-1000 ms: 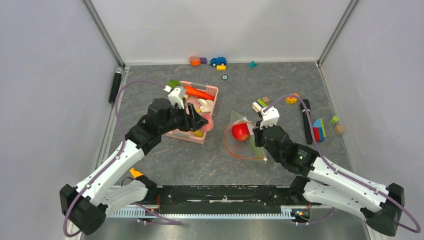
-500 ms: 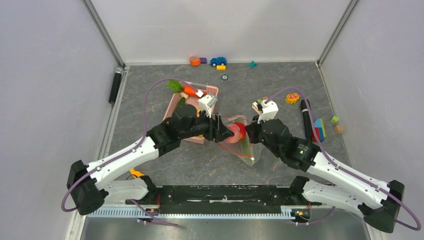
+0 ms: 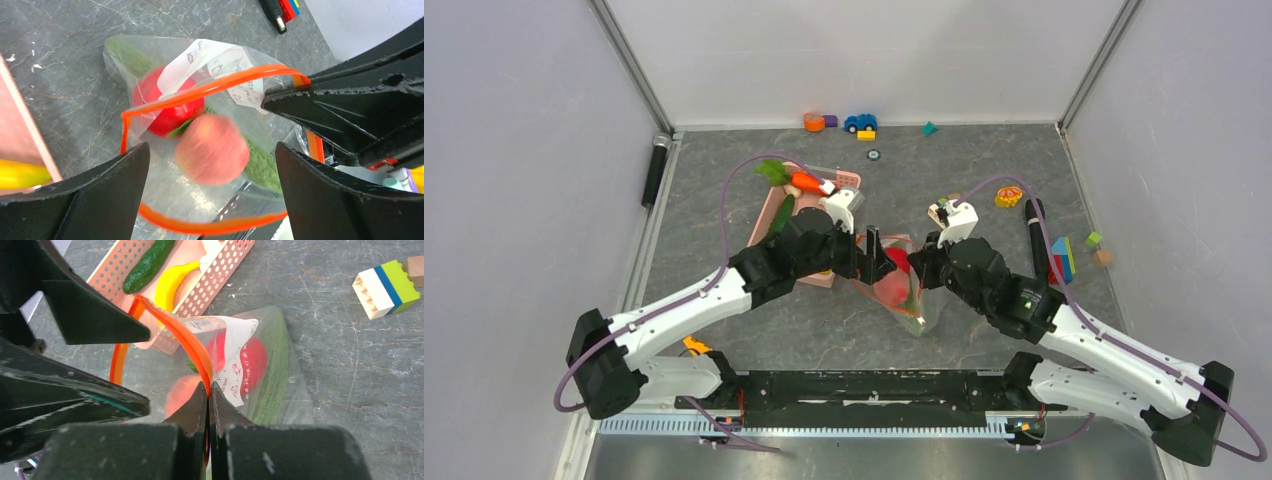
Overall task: Place the food in the zip-top bag and seal the zipper
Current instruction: Place the fake fruit in the zipper food storage bag, then pick up the fake fruit from the bin.
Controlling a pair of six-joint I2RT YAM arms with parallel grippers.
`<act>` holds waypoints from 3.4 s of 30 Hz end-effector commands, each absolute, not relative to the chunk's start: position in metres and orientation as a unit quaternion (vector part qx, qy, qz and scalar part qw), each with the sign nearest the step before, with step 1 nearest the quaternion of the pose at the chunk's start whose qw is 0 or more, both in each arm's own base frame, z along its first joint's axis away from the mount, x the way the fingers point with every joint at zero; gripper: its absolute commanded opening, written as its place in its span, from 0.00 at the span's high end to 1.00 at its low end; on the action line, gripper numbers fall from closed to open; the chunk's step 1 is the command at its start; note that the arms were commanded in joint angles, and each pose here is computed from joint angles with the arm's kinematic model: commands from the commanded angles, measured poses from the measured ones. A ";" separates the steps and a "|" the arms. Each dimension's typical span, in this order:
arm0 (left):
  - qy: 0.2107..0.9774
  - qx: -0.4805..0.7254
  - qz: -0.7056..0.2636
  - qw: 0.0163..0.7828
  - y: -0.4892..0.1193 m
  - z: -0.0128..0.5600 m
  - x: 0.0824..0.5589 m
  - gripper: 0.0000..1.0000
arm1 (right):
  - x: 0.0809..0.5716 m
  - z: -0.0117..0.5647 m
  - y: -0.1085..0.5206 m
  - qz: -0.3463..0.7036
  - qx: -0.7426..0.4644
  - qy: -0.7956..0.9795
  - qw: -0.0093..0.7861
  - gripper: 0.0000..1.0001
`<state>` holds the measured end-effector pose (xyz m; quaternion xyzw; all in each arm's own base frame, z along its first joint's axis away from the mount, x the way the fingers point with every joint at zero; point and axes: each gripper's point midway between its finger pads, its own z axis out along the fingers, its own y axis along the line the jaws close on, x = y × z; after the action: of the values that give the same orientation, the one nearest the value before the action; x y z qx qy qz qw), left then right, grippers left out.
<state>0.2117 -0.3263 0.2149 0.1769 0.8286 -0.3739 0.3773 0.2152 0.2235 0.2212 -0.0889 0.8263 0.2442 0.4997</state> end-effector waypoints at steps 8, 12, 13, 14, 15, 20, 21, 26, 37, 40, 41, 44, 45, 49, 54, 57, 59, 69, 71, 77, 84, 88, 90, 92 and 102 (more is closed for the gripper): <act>0.844 0.086 -0.273 0.454 -0.249 0.227 0.219 0.00 | 0.232 0.241 0.182 0.170 -0.043 0.804 0.569 1.00; 0.860 0.036 -0.202 0.467 -0.218 0.215 0.228 0.00 | 0.233 0.239 0.167 0.141 -0.036 0.803 0.579 1.00; 0.864 0.023 -0.185 0.468 -0.211 0.212 0.230 0.00 | 0.233 0.238 0.165 0.136 -0.034 0.802 0.580 1.00; 0.868 0.013 -0.169 0.466 -0.205 0.208 0.232 0.00 | 0.233 0.237 0.162 0.132 -0.031 0.802 0.582 1.00; 0.871 0.009 -0.160 0.465 -0.202 0.205 0.234 0.00 | 0.233 0.236 0.159 0.127 -0.028 0.801 0.584 1.00; 0.877 -0.038 -0.131 0.462 -0.183 0.197 0.247 0.00 | 0.232 0.235 0.154 0.123 -0.025 0.799 0.588 1.00; 0.877 -0.047 -0.131 0.460 -0.178 0.196 0.251 0.00 | 0.232 0.235 0.153 0.121 -0.025 0.799 0.589 1.00; 0.874 -0.097 -0.133 0.457 -0.156 0.189 0.270 0.00 | 0.233 0.227 0.147 0.103 -0.027 0.799 0.592 1.00; 0.882 -0.126 -0.146 0.431 -0.151 0.173 0.325 0.00 | 0.231 0.218 0.148 0.101 -0.063 0.792 0.599 1.00; 0.888 -0.114 -0.150 0.420 -0.161 0.165 0.343 0.00 | 0.231 0.214 0.145 0.097 -0.063 0.789 0.603 1.00; 0.890 -0.111 -0.153 0.415 -0.164 0.161 0.348 0.00 | 0.230 0.212 0.144 0.096 -0.064 0.789 0.603 1.00; 0.899 -0.113 -0.154 0.393 -0.170 0.148 0.365 0.00 | 0.229 0.207 0.139 0.087 -0.062 0.789 0.605 1.00; 0.903 -0.118 -0.153 0.383 -0.171 0.144 0.368 0.00 | 0.229 0.205 0.137 0.083 -0.059 0.790 0.605 1.00; 0.914 -0.131 -0.151 0.352 -0.175 0.125 0.370 0.02 | 0.229 0.204 0.131 0.076 -0.053 0.789 0.607 1.00; 0.931 -0.142 -0.146 0.303 -0.177 0.095 0.356 0.07 | 0.228 0.203 0.131 0.076 -0.053 0.790 0.607 0.99; 0.936 -0.150 -0.139 0.286 -0.174 0.084 0.347 0.09 | 0.228 0.202 0.131 0.077 -0.053 0.790 0.606 1.00; 0.939 -0.155 -0.134 0.277 -0.171 0.076 0.342 0.10 | 0.228 0.203 0.132 0.079 -0.051 0.790 0.606 0.99; 0.954 -0.153 -0.114 0.232 -0.170 0.047 0.329 0.17 | 0.230 0.201 0.128 0.066 -0.046 0.790 0.607 0.99; 0.957 -0.152 -0.107 0.224 -0.169 0.040 0.326 0.18 | 0.230 0.200 0.128 0.064 -0.047 0.792 0.606 0.99; 0.965 -0.144 -0.093 0.197 -0.171 0.018 0.317 0.20 | 0.231 0.197 0.128 0.057 -0.046 0.794 0.604 0.99; 0.970 -0.136 -0.082 0.186 -0.177 0.006 0.314 0.33 | 0.232 0.198 0.126 0.055 -0.042 0.793 0.606 0.99; 0.970 -0.131 -0.082 0.186 -0.181 0.010 0.314 0.50 | 0.232 0.199 0.124 0.053 -0.038 0.791 0.608 0.99; 0.970 -0.129 -0.078 0.192 -0.180 0.014 0.315 0.60 | 0.232 0.198 0.124 0.053 -0.038 0.792 0.607 0.99; 0.968 -0.128 -0.080 0.200 -0.182 0.020 0.316 0.67 | 0.231 0.199 0.123 0.054 -0.038 0.791 0.609 0.99; 0.957 -0.123 -0.092 0.248 -0.183 0.062 0.325 0.81 | 0.231 0.198 0.122 0.052 -0.035 0.791 0.609 0.99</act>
<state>0.3171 -0.1805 0.0278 -0.1177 0.9664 -0.0819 0.2134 0.2287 0.1250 0.1907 -0.0531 0.7996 0.0509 0.5959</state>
